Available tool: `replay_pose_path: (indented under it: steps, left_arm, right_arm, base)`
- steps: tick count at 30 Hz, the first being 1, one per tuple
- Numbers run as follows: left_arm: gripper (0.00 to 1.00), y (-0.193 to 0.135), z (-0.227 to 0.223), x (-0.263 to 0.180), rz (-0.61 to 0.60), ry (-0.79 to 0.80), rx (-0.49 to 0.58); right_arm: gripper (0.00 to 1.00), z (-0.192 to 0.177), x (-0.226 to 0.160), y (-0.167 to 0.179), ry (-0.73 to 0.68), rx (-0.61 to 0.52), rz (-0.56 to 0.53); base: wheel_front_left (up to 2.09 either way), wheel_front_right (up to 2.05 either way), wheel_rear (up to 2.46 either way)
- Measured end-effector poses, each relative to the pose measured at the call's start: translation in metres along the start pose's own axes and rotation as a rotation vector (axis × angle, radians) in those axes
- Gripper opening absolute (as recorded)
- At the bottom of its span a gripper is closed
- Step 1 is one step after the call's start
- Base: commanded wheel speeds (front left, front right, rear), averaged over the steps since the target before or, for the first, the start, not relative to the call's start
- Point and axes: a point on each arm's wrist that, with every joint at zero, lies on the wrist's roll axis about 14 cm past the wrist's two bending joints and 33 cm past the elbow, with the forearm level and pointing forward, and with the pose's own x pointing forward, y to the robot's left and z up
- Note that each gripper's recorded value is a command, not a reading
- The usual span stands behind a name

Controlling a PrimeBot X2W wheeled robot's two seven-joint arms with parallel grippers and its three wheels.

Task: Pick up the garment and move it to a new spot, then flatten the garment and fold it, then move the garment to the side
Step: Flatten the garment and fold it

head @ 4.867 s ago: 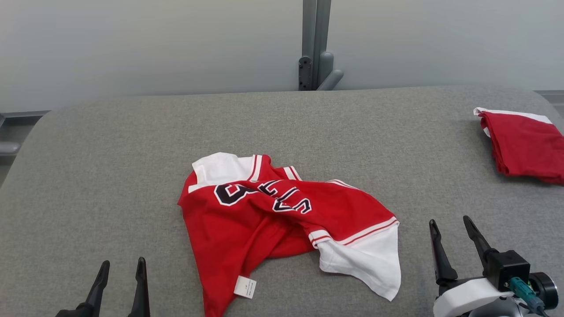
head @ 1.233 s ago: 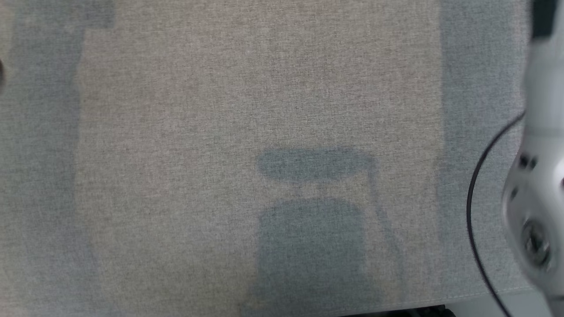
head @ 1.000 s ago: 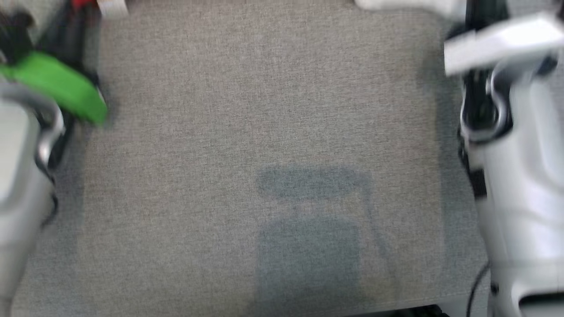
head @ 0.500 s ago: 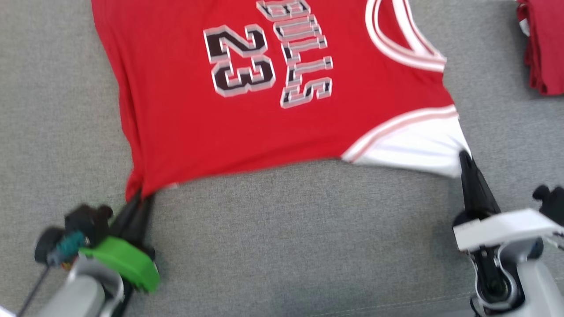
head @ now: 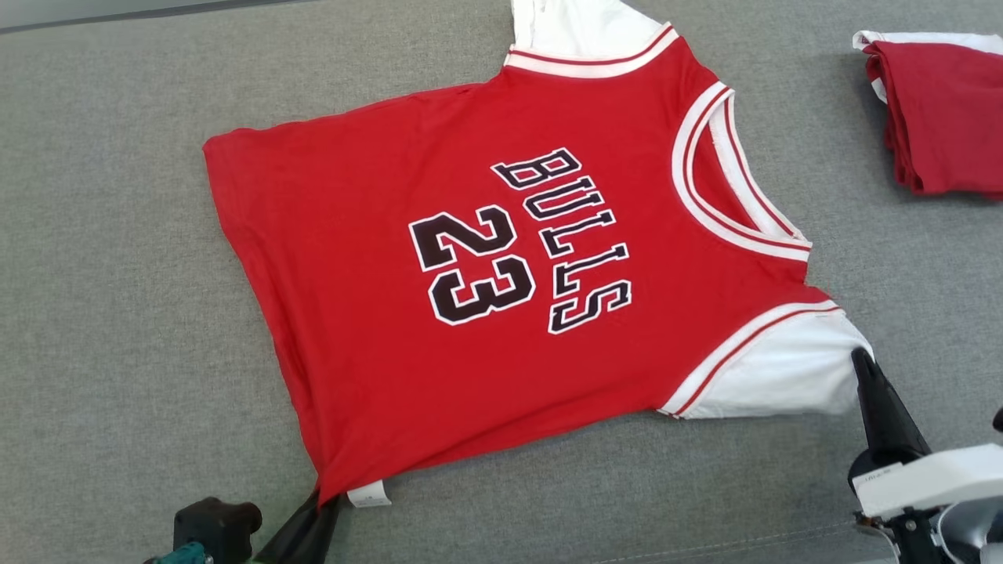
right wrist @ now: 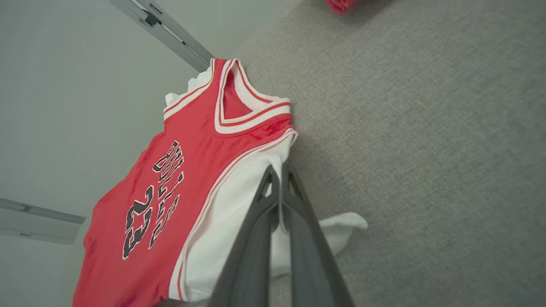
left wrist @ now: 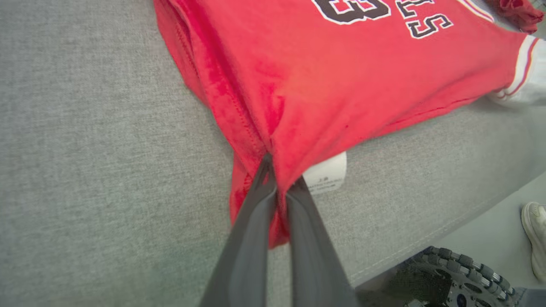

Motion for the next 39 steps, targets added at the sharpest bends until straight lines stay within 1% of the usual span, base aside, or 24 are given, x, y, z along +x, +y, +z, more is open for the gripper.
replay_pose_path:
  steps: [4,9,13,19,23,28,29,30,34,39]
  left_arm:
    - [0.00,-0.006,0.009,-0.001,-0.034,0.041,0.006]
    - [0.00,-0.005,0.032,0.000,-0.053,0.048,0.031]
    - [0.00,-0.007,0.045,0.000,-0.070,0.058,0.044]
    - [0.00,-0.011,0.052,0.007,-0.121,0.130,0.074]
    - [0.00,-0.004,0.060,0.015,-0.132,0.177,0.084]
    - [0.00,-0.003,0.073,0.030,-0.176,0.231,-0.017]
    - [0.00,-0.004,0.084,0.037,-0.200,0.238,-0.080]
    - [0.00,-0.003,0.088,0.041,-0.204,0.249,-0.095]
    - [0.00,0.010,0.100,0.056,-0.186,0.285,-0.128]
    - [0.00,0.013,0.102,0.069,-0.184,0.311,-0.141]
  right_arm:
    - [0.00,0.011,0.020,0.024,-0.024,-0.009,0.072]
    - [0.00,0.015,0.039,0.043,-0.019,-0.034,0.123]
    - [0.00,0.012,0.050,0.050,-0.001,-0.051,0.137]
    - [0.00,0.008,0.067,0.060,0.020,-0.067,0.156]
    - [0.00,0.010,0.081,0.065,0.031,-0.096,0.166]
    - [0.00,0.012,0.099,0.068,0.039,-0.119,0.165]
    - [0.00,0.012,0.106,0.070,0.051,-0.138,0.165]
    - [0.00,0.009,0.110,0.071,0.063,-0.147,0.165]
    - [0.00,0.006,0.125,0.079,0.084,-0.184,0.176]
    - [0.00,0.000,0.134,0.082,0.102,-0.208,0.178]
  base:
    - [0.00,0.00,0.00]
    - [0.00,0.00,0.00]
    - [0.00,0.00,0.00]
    - [0.00,0.00,0.00]
    - [0.00,0.00,0.00]
    - [0.00,0.00,0.00]
    - [0.00,0.00,0.00]
    - [0.00,0.00,0.00]
    - [0.00,0.00,0.00]
    - [0.00,0.00,0.00]
